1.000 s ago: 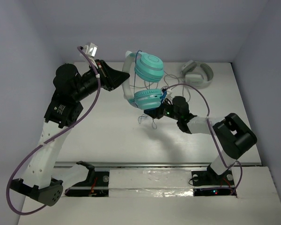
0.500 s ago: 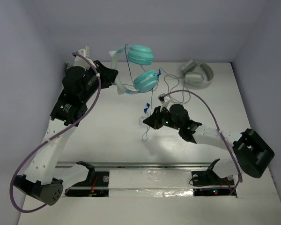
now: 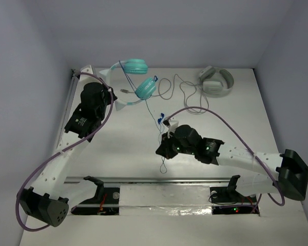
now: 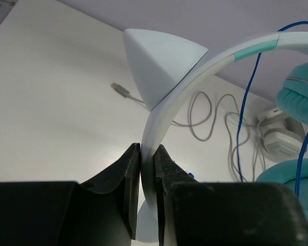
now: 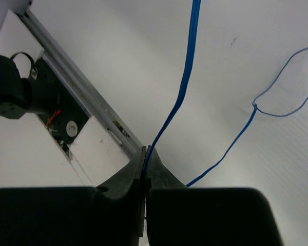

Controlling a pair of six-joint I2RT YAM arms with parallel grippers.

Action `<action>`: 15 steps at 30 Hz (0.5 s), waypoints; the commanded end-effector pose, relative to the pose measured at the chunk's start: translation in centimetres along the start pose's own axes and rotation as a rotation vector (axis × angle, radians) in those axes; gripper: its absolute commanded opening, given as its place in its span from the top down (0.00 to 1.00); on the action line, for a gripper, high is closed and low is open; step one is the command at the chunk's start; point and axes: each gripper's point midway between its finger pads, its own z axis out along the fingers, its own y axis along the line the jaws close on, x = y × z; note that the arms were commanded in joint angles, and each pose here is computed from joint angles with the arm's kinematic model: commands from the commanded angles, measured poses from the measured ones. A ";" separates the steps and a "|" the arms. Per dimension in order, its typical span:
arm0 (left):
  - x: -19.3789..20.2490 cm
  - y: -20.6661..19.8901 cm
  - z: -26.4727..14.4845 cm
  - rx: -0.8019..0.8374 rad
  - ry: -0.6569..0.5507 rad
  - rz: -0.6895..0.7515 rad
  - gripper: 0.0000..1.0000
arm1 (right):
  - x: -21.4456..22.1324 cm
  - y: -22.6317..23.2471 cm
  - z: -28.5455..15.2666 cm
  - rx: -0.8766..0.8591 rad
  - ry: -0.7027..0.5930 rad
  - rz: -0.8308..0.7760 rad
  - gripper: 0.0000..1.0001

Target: Wrap the headphones

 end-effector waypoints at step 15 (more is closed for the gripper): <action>5.1 3.3 2.2 -0.096 0.003 0.004 1.00 | -5.2 6.0 -7.6 0.077 0.090 -0.234 1.00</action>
